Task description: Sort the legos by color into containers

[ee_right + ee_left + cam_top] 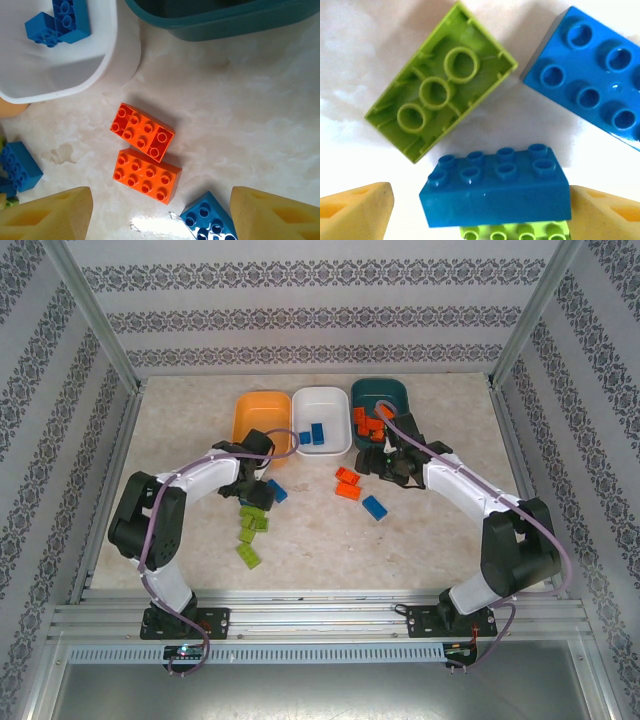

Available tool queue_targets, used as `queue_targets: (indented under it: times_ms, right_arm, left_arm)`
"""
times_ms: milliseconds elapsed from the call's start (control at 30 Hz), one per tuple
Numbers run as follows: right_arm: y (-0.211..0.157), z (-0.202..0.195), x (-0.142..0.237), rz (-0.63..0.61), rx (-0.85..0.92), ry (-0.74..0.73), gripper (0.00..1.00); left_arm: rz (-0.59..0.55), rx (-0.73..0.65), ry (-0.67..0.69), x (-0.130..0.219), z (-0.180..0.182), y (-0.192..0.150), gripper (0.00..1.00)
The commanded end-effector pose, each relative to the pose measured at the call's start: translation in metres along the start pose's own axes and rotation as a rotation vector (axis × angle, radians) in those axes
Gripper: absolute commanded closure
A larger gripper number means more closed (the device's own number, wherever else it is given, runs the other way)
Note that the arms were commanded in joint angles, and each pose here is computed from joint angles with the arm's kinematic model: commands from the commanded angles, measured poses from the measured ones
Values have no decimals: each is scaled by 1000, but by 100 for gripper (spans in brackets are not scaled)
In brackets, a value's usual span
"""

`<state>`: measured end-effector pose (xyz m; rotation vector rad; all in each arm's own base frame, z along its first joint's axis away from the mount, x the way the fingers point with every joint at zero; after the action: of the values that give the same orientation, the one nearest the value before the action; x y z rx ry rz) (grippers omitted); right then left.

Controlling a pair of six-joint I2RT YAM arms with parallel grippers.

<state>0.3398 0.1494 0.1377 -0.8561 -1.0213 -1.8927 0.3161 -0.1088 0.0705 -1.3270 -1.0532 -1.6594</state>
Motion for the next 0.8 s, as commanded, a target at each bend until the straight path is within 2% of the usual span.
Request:
queue_targets:
  times_ms: [0, 100, 267, 500, 667, 767]
  right_arm:
    - [-9, 1, -3, 23, 0, 13, 27]
    - [-11, 1, -4, 25, 2, 13, 28]
    - [-10, 0, -1, 20, 6, 4, 27]
    - [-11, 1, -3, 23, 1, 11, 27]
    - [-18, 0, 0, 38, 15, 3, 27]
    - [-32, -10, 1, 104, 51, -63, 27]
  left_arm:
    - [42, 21, 27, 4, 5, -14, 11]
    - [48, 16, 8, 0, 1, -13, 12]
    - [87, 29, -53, -10, -9, -15, 18]
    - [147, 39, -68, -20, -12, -23, 26]
    - [130, 31, -60, -17, -10, -19, 32]
    - [93, 23, -57, -9, -9, -15, 33]
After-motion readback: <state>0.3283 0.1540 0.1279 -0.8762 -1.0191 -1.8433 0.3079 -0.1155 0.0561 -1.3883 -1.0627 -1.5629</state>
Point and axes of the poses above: each hand's point on the last joint's axis, 136 mm out from that joint toward the fingers, its own x axis back along the fingers, its own z axis along the line the jaws close on, y = z × x, the point moved 3 cm from there along x, back along the fingers, and after that the axes turned 7 degrees about -x, right-handed, at the moved point
